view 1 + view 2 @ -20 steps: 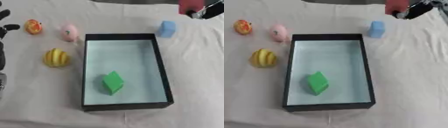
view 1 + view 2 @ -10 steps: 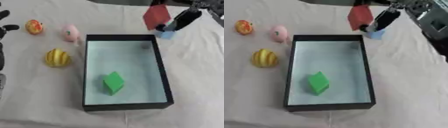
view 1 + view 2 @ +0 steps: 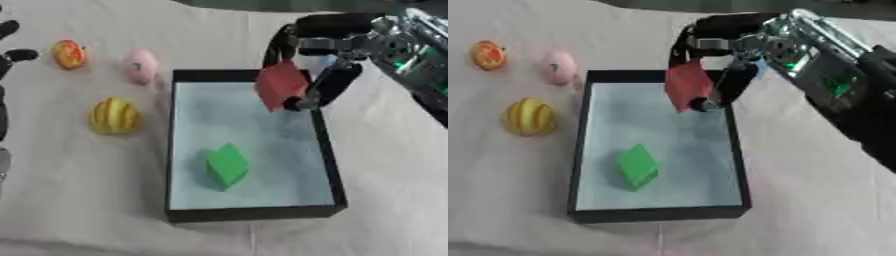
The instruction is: Pick up objects on the table and place them in the box.
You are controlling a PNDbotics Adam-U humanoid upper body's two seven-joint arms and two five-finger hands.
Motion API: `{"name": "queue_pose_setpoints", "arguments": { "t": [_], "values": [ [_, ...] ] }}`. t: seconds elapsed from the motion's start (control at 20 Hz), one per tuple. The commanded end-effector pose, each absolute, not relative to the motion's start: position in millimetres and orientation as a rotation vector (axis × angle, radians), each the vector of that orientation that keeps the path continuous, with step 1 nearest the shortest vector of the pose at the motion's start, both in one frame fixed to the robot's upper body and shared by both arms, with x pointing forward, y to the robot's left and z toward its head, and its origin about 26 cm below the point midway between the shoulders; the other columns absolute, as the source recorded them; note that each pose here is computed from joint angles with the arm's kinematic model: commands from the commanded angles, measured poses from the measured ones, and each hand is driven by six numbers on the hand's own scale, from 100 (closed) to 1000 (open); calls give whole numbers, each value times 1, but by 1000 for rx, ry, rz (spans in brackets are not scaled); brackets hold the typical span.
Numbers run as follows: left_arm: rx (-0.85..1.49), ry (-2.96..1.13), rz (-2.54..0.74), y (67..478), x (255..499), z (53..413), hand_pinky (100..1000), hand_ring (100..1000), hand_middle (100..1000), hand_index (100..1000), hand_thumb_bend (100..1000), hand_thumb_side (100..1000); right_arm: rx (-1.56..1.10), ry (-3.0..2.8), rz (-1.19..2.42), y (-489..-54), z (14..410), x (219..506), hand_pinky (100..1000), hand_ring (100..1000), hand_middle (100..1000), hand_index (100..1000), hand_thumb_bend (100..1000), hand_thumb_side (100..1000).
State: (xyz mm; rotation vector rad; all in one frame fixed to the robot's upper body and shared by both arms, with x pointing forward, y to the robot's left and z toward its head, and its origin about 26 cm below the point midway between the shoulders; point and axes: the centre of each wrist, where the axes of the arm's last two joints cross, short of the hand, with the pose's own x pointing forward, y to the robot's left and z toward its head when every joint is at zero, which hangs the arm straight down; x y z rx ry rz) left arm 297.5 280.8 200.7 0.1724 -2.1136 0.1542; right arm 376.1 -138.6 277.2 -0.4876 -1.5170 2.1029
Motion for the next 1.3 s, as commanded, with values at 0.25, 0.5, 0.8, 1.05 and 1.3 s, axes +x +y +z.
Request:
{"name": "queue_pose_setpoints", "arguments": {
  "t": [0.25, 0.5, 0.8, 1.05, 1.3],
  "values": [
    [175, -2147, 118, 281, 296, 211, 593, 787, 797, 730, 224, 801, -475, -1432, 2098, -118, 273, 366, 715, 618, 562, 688, 376, 100],
    [173, -2146, 115, 280, 296, 211, 592, 786, 797, 729, 224, 802, -443, -1398, 2091, -106, 268, 355, 732, 677, 617, 741, 406, 104],
    [172, -2145, 113, 280, 296, 211, 593, 786, 797, 730, 225, 801, -409, -1372, 2137, -102, 274, 344, 836, 857, 828, 914, 524, 281],
    [174, -2142, 111, 280, 296, 210, 593, 786, 798, 730, 225, 801, -418, -1394, 2125, -109, 282, 341, 852, 876, 850, 928, 561, 294],
    [177, -2140, 111, 281, 295, 210, 592, 787, 798, 730, 224, 801, -454, -1457, 2069, -121, 296, 336, 846, 862, 840, 923, 542, 278]
  ]
}}
